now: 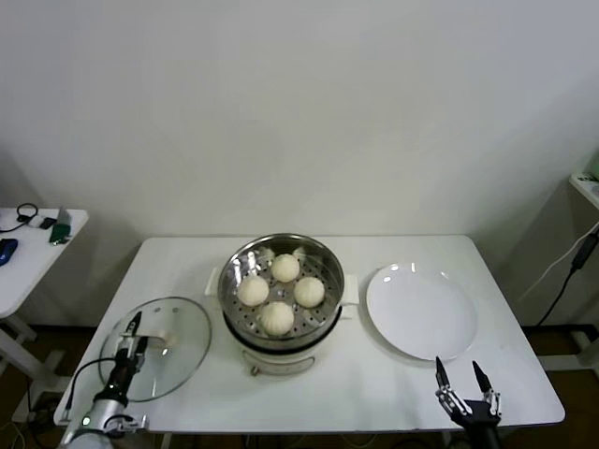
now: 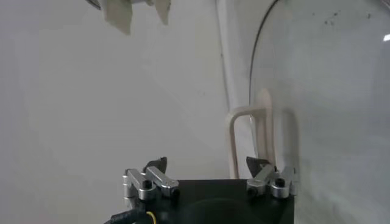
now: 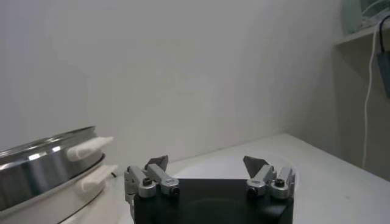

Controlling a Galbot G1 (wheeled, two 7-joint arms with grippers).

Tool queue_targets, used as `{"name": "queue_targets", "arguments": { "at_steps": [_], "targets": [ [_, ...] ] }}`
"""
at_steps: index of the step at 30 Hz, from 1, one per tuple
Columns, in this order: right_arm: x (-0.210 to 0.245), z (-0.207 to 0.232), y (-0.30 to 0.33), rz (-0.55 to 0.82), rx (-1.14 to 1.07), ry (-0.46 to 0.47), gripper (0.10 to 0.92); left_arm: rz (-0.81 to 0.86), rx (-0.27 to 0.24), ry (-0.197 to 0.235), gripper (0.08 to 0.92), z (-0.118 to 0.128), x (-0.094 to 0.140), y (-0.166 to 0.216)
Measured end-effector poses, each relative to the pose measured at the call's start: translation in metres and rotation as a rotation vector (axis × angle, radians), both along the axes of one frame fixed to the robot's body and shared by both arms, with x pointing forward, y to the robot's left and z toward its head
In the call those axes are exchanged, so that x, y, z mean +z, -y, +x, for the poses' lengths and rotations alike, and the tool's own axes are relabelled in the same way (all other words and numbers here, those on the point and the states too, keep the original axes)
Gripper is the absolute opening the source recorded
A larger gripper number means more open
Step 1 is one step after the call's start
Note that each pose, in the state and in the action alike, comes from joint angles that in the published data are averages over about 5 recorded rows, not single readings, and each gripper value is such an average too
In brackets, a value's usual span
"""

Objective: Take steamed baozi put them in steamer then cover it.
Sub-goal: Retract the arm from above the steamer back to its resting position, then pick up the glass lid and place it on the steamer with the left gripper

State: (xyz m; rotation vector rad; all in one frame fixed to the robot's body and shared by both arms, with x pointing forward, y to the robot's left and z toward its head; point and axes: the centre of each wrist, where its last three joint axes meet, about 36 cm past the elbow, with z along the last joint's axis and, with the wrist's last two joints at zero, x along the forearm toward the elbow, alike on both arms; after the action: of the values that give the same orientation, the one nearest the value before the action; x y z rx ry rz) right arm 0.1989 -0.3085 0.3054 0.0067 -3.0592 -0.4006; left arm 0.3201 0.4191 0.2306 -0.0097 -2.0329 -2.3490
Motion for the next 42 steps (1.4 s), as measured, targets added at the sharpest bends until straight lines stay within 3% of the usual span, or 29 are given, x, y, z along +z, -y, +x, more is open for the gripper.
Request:
{"name": "queue_targets", "arguments": {
  "at_steps": [23,28,32,42],
  "targets": [
    [-0.002,-0.003,-0.006,0.0,0.0,0.012,0.823,-0.002,-0.011,-0.028,0.155,0.003,-0.001,-0.003],
    [-0.001,-0.003,-0.006,-0.002,-0.001,0.016,0.823,-0.018,0.001,-0.027,0.141,0.001,0.005,-0.001],
    [-0.001,-0.005,-0.006,-0.01,-0.002,0.013,0.823,-0.048,0.027,0.002,0.141,0.003,0.021,-0.001],
    [0.002,-0.011,-0.011,-0.077,-0.007,-0.031,0.823,-0.141,0.109,0.108,0.141,0.025,0.105,-0.003]
  ]
}}
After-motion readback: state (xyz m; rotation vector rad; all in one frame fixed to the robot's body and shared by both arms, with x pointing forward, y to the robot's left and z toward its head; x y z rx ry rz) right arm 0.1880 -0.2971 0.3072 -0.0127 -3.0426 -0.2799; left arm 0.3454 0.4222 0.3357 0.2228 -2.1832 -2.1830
